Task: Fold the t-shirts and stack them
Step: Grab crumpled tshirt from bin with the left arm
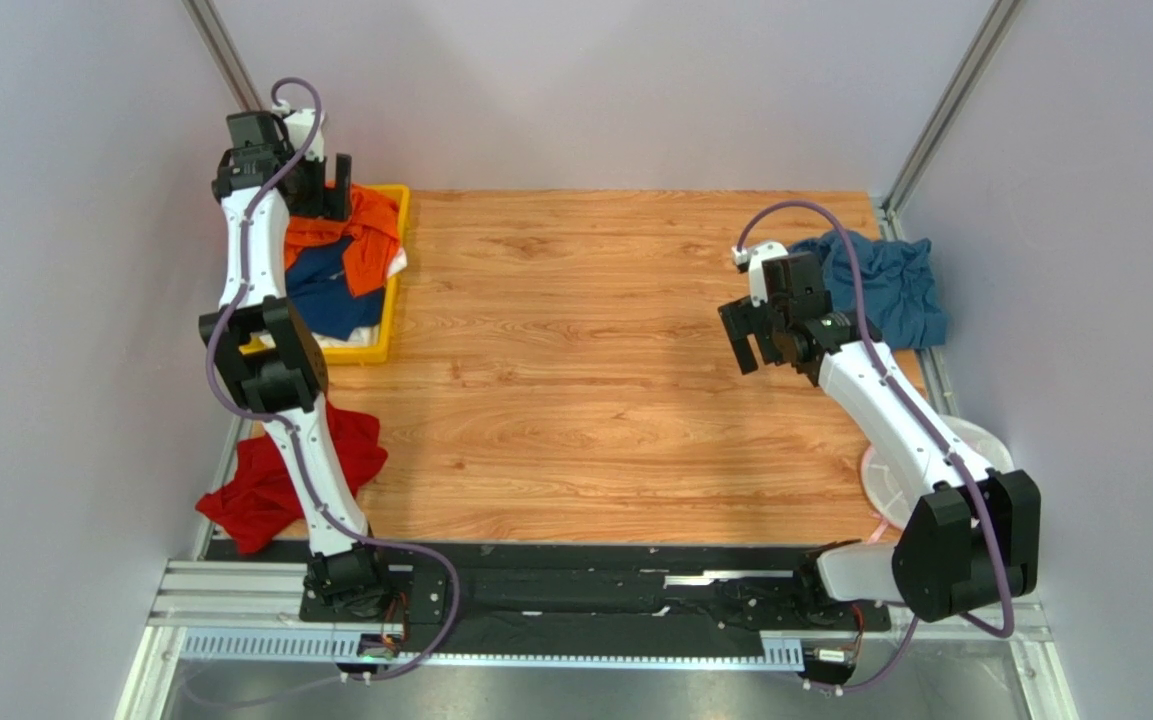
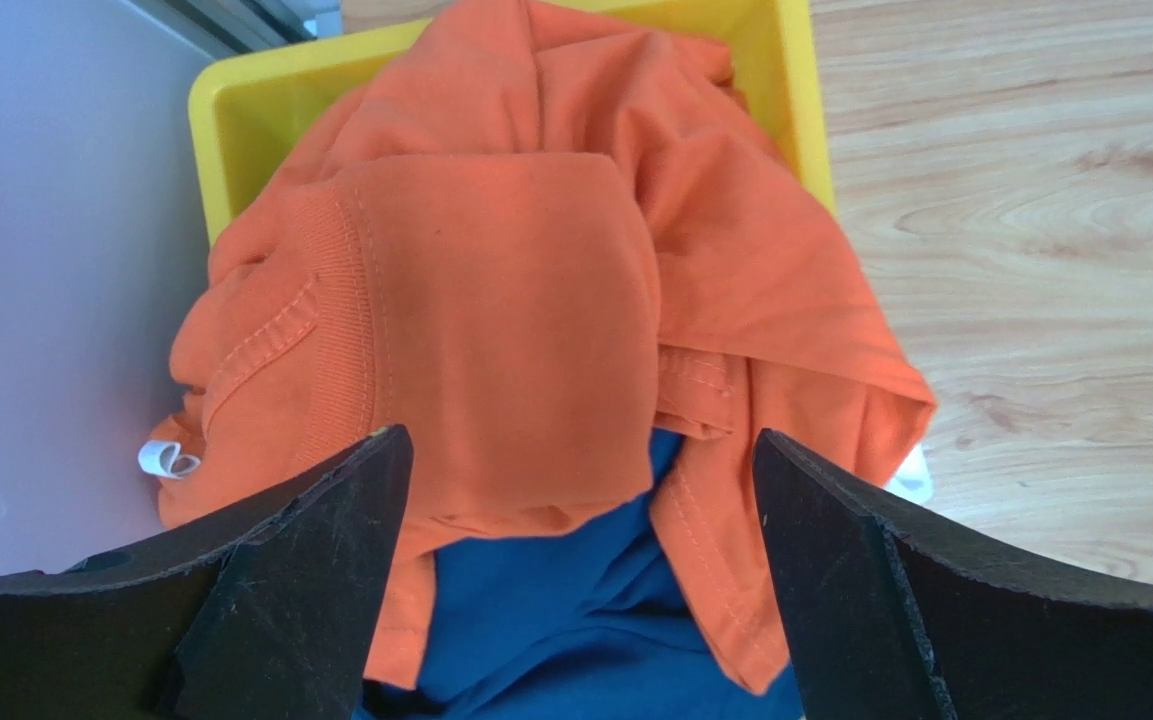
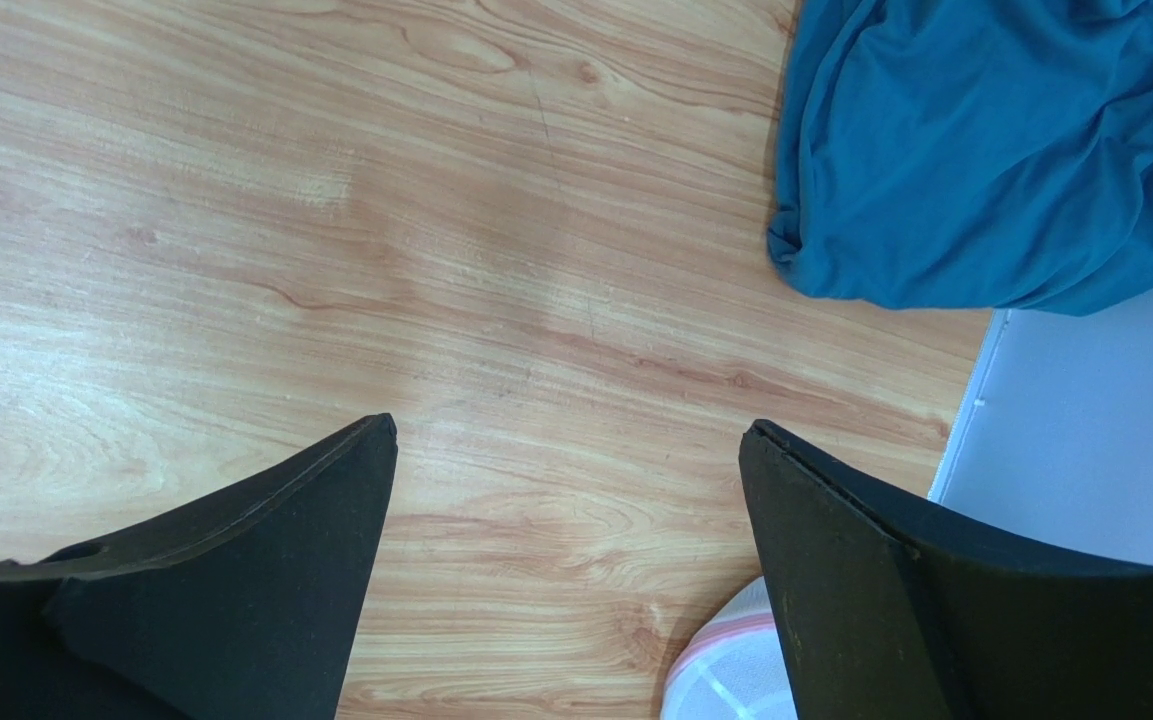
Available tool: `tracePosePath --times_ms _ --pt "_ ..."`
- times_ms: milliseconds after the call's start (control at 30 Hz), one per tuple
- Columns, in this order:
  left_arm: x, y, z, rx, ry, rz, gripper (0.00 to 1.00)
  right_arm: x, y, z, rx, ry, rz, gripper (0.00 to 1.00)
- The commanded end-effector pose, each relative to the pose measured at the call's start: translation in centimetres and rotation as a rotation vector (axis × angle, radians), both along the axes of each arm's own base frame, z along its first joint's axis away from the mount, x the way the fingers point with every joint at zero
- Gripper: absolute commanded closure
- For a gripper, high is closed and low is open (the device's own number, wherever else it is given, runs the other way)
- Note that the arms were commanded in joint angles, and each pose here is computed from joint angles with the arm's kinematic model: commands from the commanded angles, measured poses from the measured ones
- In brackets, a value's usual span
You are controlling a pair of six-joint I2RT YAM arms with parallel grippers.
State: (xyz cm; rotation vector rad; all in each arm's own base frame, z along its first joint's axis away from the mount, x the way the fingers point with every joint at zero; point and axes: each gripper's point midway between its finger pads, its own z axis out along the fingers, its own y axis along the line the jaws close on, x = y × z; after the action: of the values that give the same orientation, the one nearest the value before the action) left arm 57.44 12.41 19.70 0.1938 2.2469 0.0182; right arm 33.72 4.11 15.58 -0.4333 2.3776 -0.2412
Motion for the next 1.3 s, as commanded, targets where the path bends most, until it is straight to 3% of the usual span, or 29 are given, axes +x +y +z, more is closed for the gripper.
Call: tracePosePath --times_ms 0,267,533,667,833,933,1267 --pt "0.4 0.2 1.3 0.055 -0.016 -0.022 0.09 0.3 -0.2 1.1 -0.004 -0.070 0.009 0.10" --pt "0.9 1.4 -1.5 0.098 0.032 -0.011 0.14 -0.1 0.0 0.3 0.006 -0.050 0.019 0.12" --pt "1.5 2.1 -5.0 0.111 0.085 0.002 0.32 -1.1 -0.4 0.8 0.003 -0.053 0.014 0.12" --pt "1.3 1.7 -4.7 0.089 0.083 0.004 0.51 -1.7 -0.6 0.6 -0.003 -0.048 0.014 0.12" --pt "0.6 0.8 -2.6 0.062 0.056 -0.010 0.67 -1.9 -0.2 -0.3 0.018 -0.020 0.020 0.12" --pt "-0.5 -0.2 -0.8 0.046 0.053 -0.033 0.99 -1.8 0.1 -0.7 0.031 -0.005 0.026 0.13" --pt "-7.0 -8.9 7.7 -0.078 -0.025 -0.251 1.00 -1.9 0.5 -1.0 0.045 0.030 0.032 0.15"
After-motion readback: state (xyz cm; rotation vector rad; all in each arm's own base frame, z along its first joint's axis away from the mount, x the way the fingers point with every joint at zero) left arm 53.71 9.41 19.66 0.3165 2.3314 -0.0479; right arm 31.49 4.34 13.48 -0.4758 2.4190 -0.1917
